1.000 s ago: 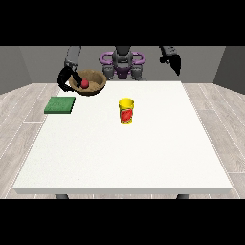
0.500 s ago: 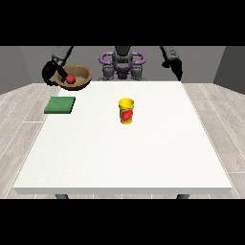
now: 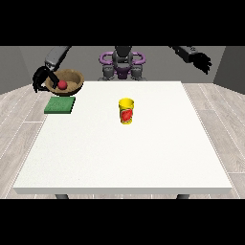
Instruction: Pick the cup and pour the ball into the bowl, then pick the bowl and place it on the pad
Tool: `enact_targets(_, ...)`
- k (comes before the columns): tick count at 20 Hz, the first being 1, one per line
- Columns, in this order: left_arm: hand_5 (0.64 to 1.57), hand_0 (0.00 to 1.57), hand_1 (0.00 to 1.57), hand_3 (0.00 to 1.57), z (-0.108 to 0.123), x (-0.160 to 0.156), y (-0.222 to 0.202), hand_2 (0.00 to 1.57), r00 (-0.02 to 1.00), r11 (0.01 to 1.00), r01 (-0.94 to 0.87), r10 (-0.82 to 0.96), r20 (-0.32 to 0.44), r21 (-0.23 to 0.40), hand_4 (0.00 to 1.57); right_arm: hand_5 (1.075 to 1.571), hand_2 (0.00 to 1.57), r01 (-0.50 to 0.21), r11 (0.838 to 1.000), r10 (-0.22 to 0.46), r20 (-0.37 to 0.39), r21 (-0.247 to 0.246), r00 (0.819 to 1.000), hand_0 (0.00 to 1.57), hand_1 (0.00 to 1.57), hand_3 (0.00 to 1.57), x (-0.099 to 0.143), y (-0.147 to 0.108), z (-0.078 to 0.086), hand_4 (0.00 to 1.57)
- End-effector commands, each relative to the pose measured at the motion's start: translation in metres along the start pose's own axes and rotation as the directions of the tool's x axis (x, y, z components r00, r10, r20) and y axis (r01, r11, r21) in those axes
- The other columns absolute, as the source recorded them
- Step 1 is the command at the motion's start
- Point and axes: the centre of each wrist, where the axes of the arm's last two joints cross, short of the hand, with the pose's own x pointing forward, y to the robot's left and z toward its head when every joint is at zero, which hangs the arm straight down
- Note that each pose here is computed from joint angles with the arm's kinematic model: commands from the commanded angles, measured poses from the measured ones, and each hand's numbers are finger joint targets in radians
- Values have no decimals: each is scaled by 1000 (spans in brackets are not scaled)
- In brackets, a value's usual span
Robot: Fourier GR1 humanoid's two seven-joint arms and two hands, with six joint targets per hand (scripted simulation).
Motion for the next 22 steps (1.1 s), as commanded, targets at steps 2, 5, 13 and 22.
enact_targets(2,1571,0,0,0,-3,39,93,0,996,997,-8,1,91,78,1280,1570,1571,-3,999,6,57,-45,998,1571,1571,0,-10,-22,2,820)
enact_targets(5,1569,0,0,0,9,25,109,0,995,996,-28,20,102,84,1248,1566,1571,74,996,-71,80,-44,994,1571,1571,0,16,10,-2,793)
enact_targets(13,1557,0,0,0,10,38,134,0,986,993,-37,18,166,110,1186,1560,1571,55,976,-39,80,-212,996,1549,1549,1036,17,-51,-10,0)
enact_targets(22,1550,0,0,0,4,36,127,0,989,995,-22,8,147,97,1178,1392,184,124,987,-120,42,-106,992,0,0,118,35,-36,-20,0)
